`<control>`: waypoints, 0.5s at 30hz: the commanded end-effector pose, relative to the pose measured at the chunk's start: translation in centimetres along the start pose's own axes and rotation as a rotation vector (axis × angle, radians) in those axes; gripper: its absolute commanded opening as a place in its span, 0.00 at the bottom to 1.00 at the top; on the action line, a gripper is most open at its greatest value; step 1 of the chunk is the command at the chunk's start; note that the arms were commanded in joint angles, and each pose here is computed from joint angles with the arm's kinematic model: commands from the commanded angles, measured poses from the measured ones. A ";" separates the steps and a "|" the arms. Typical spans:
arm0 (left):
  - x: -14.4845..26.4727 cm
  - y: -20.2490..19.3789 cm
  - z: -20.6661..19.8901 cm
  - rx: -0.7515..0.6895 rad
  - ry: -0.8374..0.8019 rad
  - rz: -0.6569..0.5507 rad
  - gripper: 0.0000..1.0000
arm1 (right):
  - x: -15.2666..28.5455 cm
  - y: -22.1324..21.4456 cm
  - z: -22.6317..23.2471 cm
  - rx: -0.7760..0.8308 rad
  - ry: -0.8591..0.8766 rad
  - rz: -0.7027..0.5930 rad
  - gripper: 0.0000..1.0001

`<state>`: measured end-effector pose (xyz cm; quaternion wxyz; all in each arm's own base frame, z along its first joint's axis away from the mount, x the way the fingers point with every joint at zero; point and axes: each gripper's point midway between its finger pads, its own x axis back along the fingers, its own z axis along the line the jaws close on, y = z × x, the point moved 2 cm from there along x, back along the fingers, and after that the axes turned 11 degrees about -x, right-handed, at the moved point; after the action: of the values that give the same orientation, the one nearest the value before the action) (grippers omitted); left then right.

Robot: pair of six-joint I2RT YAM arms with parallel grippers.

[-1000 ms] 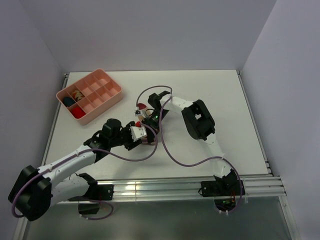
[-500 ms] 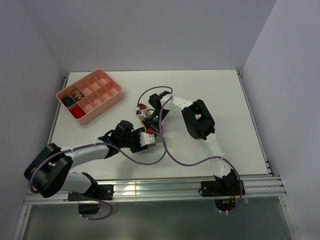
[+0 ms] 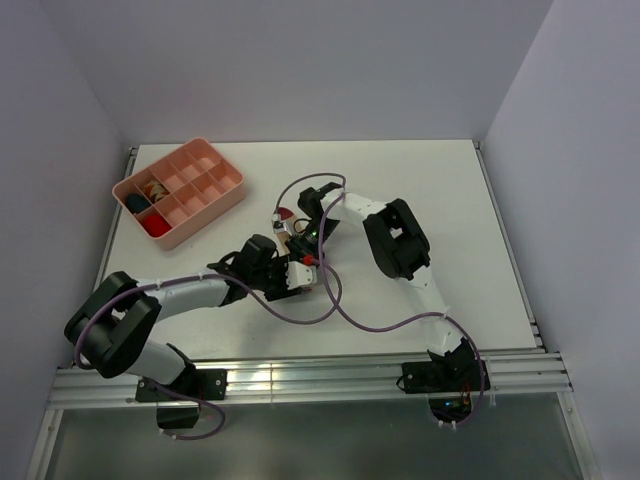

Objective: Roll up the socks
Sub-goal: Roll the sock at the center of the board.

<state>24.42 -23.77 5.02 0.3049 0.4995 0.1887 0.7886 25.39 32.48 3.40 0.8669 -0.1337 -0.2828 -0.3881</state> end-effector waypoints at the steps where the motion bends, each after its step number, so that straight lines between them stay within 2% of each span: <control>1: -0.1 0.4 -0.5 -0.028 -0.034 0.007 0.55 | -1.4 -1.7 -5.8 -0.034 -0.182 0.083 0.00; 7: -0.7 -0.1 -1.1 -0.021 -0.070 0.040 0.52 | -1.4 -1.7 -5.8 -0.036 -0.183 0.083 0.00; 15: -1.1 -0.7 -2.1 0.001 -0.125 0.060 0.44 | -1.1 -1.5 -5.9 -0.041 -0.190 0.068 0.00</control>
<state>24.66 -23.99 4.00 0.2921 0.5134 0.1649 0.7899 25.45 32.35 3.39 0.8649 -0.1442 -0.2783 -0.3920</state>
